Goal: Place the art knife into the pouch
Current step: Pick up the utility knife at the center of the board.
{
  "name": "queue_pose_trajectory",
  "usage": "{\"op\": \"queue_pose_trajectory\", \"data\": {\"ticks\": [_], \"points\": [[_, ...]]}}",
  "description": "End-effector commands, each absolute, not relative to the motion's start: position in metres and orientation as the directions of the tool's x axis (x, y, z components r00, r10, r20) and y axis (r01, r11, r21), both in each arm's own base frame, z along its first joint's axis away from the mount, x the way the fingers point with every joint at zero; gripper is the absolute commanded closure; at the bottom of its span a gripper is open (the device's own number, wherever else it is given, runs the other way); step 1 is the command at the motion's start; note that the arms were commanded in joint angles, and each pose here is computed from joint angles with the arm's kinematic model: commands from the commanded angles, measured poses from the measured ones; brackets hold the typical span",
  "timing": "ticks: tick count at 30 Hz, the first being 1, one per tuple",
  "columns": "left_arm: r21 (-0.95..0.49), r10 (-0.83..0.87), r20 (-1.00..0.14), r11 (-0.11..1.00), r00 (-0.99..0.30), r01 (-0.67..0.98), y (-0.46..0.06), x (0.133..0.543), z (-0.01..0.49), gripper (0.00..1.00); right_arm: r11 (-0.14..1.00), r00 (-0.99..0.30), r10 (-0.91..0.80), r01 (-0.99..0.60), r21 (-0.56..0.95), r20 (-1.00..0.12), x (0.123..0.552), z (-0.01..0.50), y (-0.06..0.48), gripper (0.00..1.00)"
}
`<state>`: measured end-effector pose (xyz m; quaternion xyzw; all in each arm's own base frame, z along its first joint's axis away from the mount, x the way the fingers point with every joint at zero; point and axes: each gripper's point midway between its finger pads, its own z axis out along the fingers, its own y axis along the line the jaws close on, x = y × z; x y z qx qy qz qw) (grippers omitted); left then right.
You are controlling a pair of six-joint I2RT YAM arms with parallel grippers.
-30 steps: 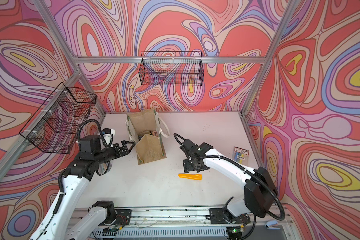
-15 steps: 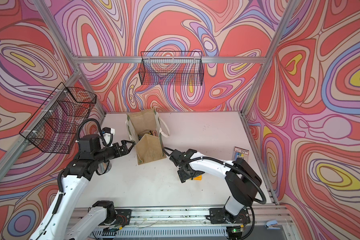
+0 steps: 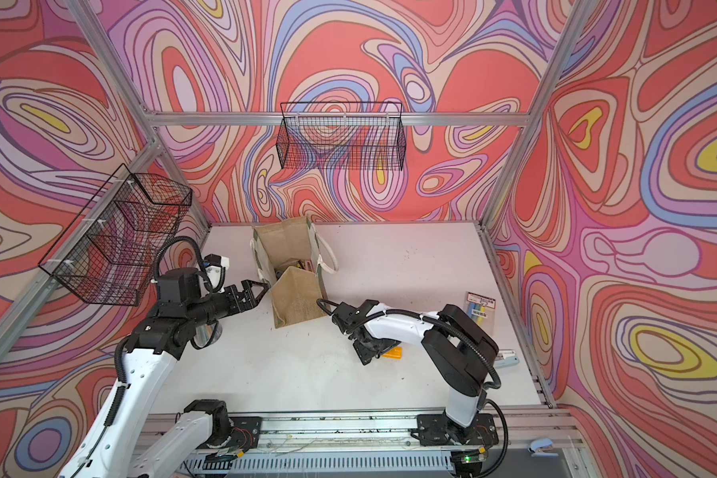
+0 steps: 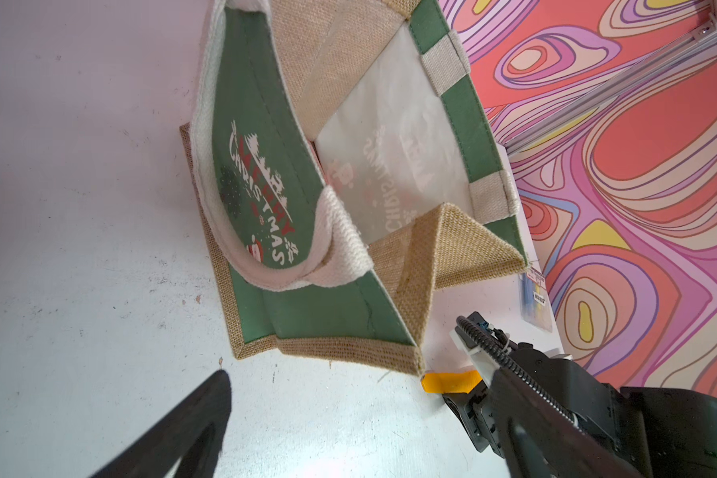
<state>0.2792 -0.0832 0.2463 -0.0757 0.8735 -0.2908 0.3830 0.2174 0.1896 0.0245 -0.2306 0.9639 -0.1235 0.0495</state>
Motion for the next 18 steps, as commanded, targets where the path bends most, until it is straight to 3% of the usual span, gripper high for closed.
{"op": "queue_pose_trajectory", "data": {"ticks": [1,8,12,16,18], "points": [[-0.542,-0.340,-0.643,0.835,-0.687,0.094,-0.079,0.279,0.254,0.00,0.872,-0.892,-0.447,-0.419,-0.252,-0.061,0.227,0.017,0.193,0.19],[-0.548,-0.342,-0.636,0.831,-0.692,0.092,-0.080,0.280,0.255,0.00,0.906,-0.918,-0.395,-0.380,-0.187,-0.049,0.224,0.001,0.186,0.34],[-0.555,-0.347,-0.634,0.827,-0.692,0.093,-0.081,0.281,0.256,0.00,0.920,-0.926,-0.372,-0.359,-0.156,-0.063,0.223,0.000,0.187,0.52],[-0.563,-0.351,-0.629,0.821,-0.693,0.095,-0.082,0.282,0.257,0.00,0.928,-0.935,-0.350,-0.337,-0.157,-0.061,0.222,-0.005,0.182,0.58],[-0.566,-0.350,-0.628,0.818,-0.695,0.099,-0.084,0.283,0.259,0.00,0.933,-0.940,-0.336,-0.323,-0.160,-0.061,0.222,-0.007,0.179,0.70]]}}
